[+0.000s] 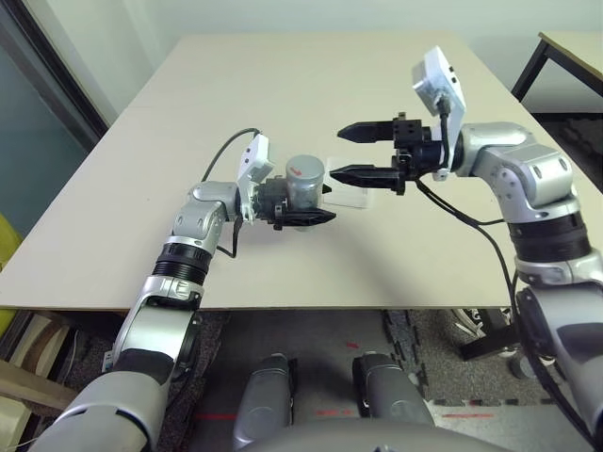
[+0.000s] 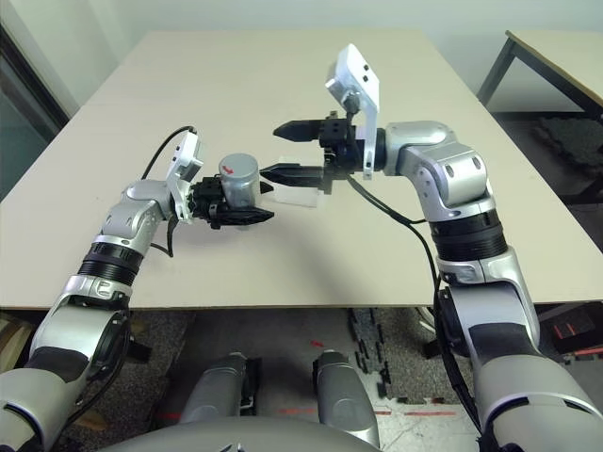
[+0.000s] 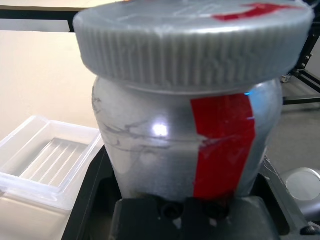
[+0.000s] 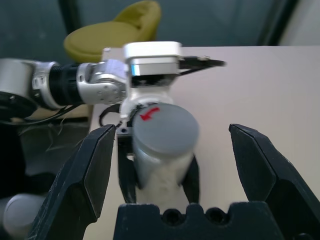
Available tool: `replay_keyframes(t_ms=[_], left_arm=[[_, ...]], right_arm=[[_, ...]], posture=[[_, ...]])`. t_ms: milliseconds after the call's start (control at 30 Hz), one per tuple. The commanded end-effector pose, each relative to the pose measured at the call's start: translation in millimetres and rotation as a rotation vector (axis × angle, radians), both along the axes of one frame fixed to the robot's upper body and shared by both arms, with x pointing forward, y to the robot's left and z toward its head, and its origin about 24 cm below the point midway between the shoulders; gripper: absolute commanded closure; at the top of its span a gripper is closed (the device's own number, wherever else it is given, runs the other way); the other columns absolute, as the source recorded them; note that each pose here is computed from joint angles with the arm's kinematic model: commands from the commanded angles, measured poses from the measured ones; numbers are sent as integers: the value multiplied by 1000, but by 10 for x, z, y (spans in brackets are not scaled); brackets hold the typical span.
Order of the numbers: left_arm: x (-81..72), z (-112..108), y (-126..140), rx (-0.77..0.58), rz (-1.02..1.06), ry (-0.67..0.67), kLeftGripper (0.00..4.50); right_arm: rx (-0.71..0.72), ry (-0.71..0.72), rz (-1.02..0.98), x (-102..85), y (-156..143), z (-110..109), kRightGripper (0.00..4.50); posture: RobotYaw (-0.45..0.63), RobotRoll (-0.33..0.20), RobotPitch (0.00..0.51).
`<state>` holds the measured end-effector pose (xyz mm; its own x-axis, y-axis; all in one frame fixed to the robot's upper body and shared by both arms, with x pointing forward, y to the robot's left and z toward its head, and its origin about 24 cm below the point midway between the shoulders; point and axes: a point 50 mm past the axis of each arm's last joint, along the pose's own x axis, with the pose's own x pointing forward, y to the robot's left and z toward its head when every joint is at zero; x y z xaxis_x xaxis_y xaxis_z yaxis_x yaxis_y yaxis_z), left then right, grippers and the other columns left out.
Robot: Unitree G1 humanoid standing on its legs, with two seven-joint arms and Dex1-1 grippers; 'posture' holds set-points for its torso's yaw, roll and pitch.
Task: Pour the medicine from the bottle into the box.
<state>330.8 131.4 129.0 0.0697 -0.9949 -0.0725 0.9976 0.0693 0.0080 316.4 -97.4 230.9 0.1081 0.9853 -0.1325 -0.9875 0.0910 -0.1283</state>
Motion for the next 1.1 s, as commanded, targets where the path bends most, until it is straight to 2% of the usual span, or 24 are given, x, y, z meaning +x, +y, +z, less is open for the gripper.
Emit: replay_keyframes(t_ms=[33,433,1000,1100], left_arm=[[-7,15,-28,6,-10,-15,1752],[-25,2,-48,10,-18,-20,1752],[-40,6,-62,2,-21,-19,1752],[-41,6,-61,2,-21,-19,1752]], right_arm=[[-39,-27,41,-23,105,-6,0],[-59,-31,54,24,241,-48,0],[-36,2,43,70,269,-97,0],[-30,12,47,65,271,-104,583]], posture=[[-118,0,39],[-112,0,32],[-110,0,38],[-110,0,38]])
